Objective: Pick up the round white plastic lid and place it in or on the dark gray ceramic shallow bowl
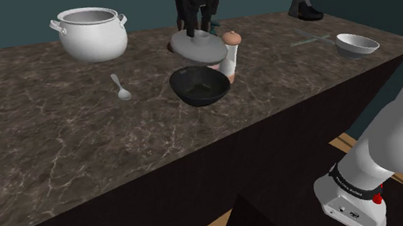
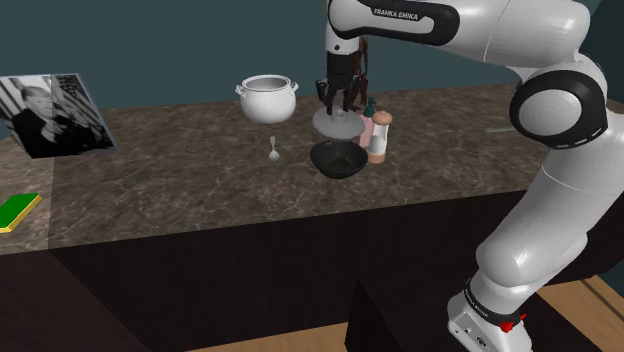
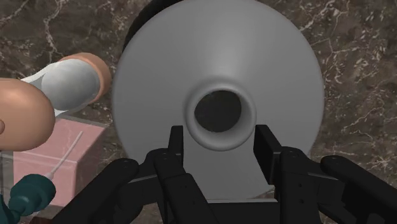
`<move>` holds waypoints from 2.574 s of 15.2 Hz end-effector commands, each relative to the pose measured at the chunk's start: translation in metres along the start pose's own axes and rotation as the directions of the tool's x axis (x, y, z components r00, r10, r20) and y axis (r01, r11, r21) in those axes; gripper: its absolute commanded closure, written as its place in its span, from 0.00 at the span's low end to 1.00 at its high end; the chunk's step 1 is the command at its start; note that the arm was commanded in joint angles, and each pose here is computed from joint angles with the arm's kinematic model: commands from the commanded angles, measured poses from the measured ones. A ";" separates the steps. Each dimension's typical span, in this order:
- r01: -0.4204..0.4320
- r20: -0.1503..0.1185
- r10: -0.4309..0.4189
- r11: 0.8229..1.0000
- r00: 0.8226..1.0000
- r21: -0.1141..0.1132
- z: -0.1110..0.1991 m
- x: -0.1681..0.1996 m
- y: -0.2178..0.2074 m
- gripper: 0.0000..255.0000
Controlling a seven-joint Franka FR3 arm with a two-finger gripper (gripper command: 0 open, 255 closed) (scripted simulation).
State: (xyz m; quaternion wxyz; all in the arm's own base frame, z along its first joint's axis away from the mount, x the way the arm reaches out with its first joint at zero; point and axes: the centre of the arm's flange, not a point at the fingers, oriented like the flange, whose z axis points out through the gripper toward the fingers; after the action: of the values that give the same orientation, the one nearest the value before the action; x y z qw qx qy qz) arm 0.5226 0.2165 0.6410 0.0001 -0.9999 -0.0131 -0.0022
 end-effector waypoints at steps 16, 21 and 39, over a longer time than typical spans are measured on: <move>0.001 0.000 -0.001 1.000 1.000 0.001 0.084 -0.002 0.007 1.00; 0.001 0.000 -0.001 1.000 1.000 0.001 0.098 -0.002 0.007 1.00; 0.001 0.000 -0.001 1.000 1.000 0.001 0.048 -0.002 0.007 0.00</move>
State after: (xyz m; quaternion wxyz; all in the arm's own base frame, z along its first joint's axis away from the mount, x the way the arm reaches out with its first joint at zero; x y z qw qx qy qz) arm 0.5206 0.2089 0.5920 0.0004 -0.9999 -0.0139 -0.0025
